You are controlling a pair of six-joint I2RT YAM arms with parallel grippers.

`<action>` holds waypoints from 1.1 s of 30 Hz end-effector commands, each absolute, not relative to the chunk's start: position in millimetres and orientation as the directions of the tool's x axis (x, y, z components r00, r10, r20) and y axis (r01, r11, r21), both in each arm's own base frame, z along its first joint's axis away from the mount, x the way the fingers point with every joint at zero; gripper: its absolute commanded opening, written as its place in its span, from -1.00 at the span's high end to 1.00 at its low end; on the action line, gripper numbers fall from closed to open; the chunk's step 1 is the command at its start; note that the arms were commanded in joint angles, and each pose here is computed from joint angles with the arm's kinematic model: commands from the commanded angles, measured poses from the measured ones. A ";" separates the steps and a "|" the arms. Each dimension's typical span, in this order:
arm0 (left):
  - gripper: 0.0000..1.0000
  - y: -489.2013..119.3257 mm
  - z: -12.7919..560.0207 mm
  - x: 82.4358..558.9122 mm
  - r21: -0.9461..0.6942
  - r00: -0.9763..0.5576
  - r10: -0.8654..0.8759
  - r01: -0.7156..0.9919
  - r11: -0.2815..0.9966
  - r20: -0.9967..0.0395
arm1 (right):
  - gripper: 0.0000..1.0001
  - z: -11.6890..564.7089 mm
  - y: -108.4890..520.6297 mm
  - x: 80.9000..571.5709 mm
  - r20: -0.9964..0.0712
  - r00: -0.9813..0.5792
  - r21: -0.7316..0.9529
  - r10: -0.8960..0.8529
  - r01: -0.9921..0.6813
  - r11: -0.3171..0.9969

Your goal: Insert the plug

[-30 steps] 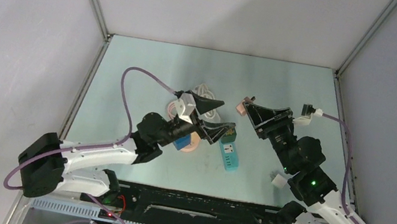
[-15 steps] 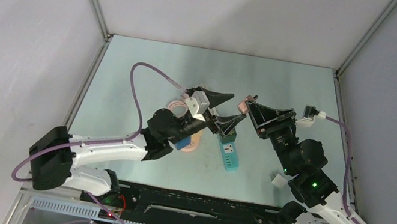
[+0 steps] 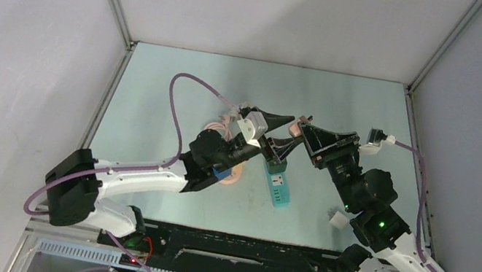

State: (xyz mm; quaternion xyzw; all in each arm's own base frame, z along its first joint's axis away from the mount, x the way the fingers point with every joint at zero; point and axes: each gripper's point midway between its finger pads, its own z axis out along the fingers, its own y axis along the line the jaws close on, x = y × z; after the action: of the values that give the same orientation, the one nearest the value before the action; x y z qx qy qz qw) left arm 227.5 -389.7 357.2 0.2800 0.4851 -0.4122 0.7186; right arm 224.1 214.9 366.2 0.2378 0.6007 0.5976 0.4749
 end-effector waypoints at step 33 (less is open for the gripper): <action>-0.29 -371.6 400.9 227.0 0.201 0.442 -0.196 0.702 0.683 -0.875 | 0.58 374.1 211.7 222.7 -0.247 -0.433 0.950 0.867 -0.282 0.130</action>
State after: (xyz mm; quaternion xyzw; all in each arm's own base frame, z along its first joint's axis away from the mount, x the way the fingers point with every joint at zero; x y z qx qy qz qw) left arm 225.7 -386.8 359.3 0.3114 0.4762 -0.2978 0.7665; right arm 224.4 215.4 361.3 0.2443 0.6067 0.5955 0.4664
